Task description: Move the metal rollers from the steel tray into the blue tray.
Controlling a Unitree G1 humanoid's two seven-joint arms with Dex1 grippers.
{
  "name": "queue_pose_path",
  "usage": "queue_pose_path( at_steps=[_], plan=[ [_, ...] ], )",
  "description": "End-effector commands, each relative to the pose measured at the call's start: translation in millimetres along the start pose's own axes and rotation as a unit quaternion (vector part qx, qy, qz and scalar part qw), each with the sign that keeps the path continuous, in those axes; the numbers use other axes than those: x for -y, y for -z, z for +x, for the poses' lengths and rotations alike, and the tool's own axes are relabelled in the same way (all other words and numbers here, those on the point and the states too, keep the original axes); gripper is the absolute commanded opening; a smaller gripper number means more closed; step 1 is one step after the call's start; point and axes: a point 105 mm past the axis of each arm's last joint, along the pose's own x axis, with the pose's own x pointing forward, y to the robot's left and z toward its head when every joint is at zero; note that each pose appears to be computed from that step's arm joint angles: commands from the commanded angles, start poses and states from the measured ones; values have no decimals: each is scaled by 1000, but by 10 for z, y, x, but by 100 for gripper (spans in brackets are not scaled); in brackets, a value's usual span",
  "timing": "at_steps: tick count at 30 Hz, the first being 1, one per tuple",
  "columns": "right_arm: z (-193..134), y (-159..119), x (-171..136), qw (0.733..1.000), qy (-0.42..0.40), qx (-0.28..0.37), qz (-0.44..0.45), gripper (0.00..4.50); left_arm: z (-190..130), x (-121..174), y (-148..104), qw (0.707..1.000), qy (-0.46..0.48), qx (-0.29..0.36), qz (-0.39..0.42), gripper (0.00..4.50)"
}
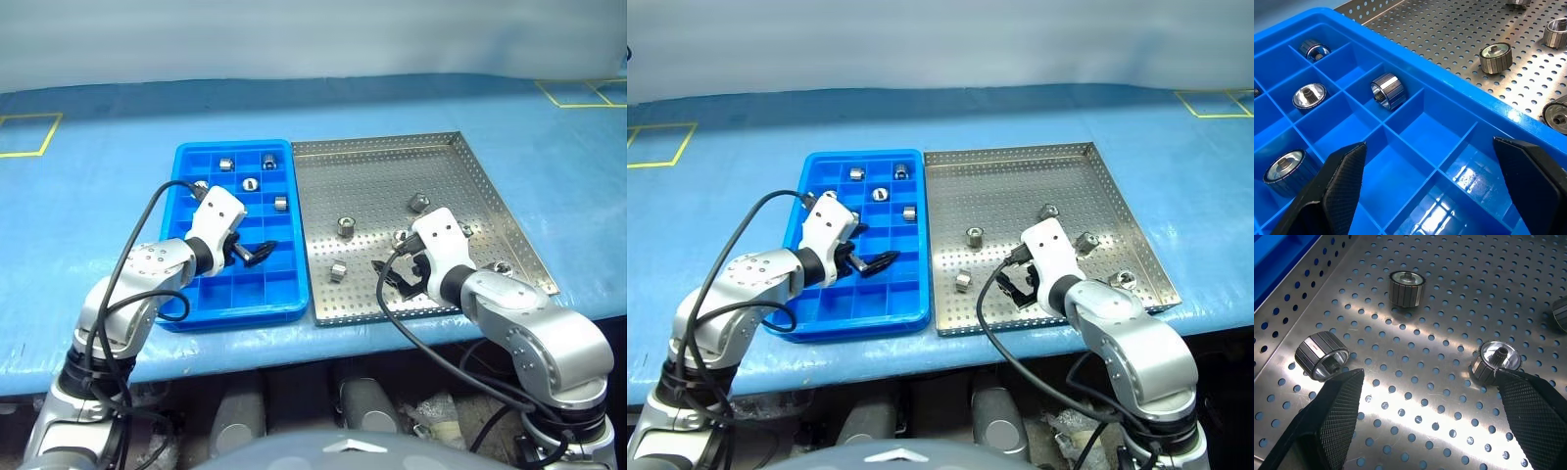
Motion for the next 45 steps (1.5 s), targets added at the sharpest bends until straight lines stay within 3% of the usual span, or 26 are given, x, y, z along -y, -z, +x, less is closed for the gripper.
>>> queue_pose_path(
  at_steps=[1,9,14,18,21,29,39,45],
  plan=[
    [-36,-80,23,1000,9,17,-10,450,-54,16,-149,999,0,25,25,447],
    [-39,-75,22,1000,12,19,-6,450,-40,33,-164,999,5,32,14,447],
    [-25,-129,41,999,19,30,0,450,234,159,-569,995,63,69,-18,447],
    [-6,-163,56,999,27,36,3,450,596,375,-878,991,124,53,9,447],
    [-18,-177,63,999,34,41,6,450,841,463,-952,988,145,24,37,447],
    [-90,-154,86,997,59,53,23,450,1325,532,-819,983,158,-57,67,447],
    [-80,-184,72,995,64,66,32,450,1508,544,-587,979,164,-99,71,447],
    [-68,-217,68,995,61,70,31,450,1380,420,-654,982,161,-82,63,347]
  ],
)
